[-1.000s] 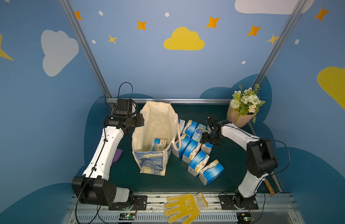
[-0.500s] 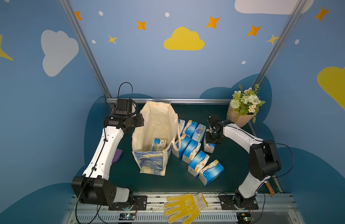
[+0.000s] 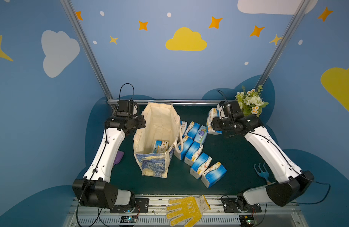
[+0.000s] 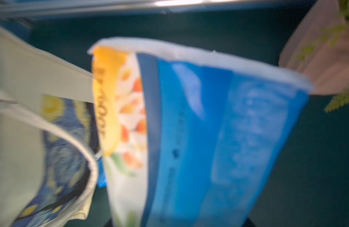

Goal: Put tissues into the canvas bag
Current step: Pick up the pack of facial tissues from the center of the board, then place the pack of facial tissues in the canvas bag.

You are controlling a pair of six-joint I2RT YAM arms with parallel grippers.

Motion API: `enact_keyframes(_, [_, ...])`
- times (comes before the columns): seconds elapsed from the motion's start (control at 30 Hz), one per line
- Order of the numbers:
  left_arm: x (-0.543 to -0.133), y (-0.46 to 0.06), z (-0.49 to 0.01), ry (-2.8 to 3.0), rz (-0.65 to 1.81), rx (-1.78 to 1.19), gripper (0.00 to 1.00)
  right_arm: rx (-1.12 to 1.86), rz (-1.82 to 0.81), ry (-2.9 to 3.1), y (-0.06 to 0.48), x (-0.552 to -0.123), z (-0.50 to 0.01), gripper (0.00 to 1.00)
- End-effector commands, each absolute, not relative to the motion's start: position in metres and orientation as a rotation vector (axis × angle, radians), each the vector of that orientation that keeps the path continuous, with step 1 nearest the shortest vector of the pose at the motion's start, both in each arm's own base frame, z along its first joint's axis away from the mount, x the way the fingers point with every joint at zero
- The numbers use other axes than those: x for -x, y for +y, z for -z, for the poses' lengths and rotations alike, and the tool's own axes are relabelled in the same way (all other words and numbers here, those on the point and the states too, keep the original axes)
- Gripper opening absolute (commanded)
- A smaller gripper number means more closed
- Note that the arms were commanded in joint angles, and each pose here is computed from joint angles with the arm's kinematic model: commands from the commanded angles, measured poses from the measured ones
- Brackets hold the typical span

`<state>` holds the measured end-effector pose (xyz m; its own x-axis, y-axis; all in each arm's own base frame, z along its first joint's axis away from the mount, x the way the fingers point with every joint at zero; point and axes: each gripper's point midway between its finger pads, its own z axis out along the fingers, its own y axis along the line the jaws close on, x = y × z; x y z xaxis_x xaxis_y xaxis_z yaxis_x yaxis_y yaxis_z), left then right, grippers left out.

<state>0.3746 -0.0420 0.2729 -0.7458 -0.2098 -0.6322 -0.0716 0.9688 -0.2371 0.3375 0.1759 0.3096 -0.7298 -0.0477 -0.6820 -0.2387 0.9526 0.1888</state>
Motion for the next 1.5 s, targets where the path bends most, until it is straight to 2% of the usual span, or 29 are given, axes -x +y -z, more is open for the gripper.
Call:
enact_keyframes(0.0, [-0.374,-0.042,-0.278,2.396,0.268,0.203,0.04,0.367,-0.514,2.219,0.215,-0.320,-0.364,0.44])
enact_keyframes(0.1, [-0.374,-0.042,-0.279,2.387,0.273,0.203,0.04,0.509,-0.711,2.089,0.262,-0.300,-0.402,0.45])
enact_keyframes(0.23, [-0.374,-0.044,-0.279,2.390,0.284,0.197,0.04,0.684,-0.913,1.994,0.325,-0.275,-0.424,0.46])
enact_keyframes(0.4, [-0.373,-0.045,-0.281,2.384,0.294,0.190,0.04,0.836,-0.985,2.015,0.387,-0.266,-0.408,0.48])
enact_keyframes(0.57, [-0.372,-0.044,-0.282,2.374,0.286,0.192,0.04,0.911,-0.970,2.081,0.424,-0.271,-0.383,0.49])
enact_keyframes(0.87, [-0.368,-0.044,-0.287,2.363,0.297,0.207,0.04,0.943,-0.792,2.339,0.429,-0.277,-0.305,0.51])
enact_keyframes(1.3, [-0.364,-0.044,-0.268,2.461,0.312,0.223,0.04,0.997,-0.796,2.369,0.439,-0.271,-0.289,0.52])
enact_keyframes(1.47, [-0.362,-0.052,-0.270,2.480,0.422,0.196,0.04,1.012,-0.804,2.357,0.443,-0.270,-0.290,0.52])
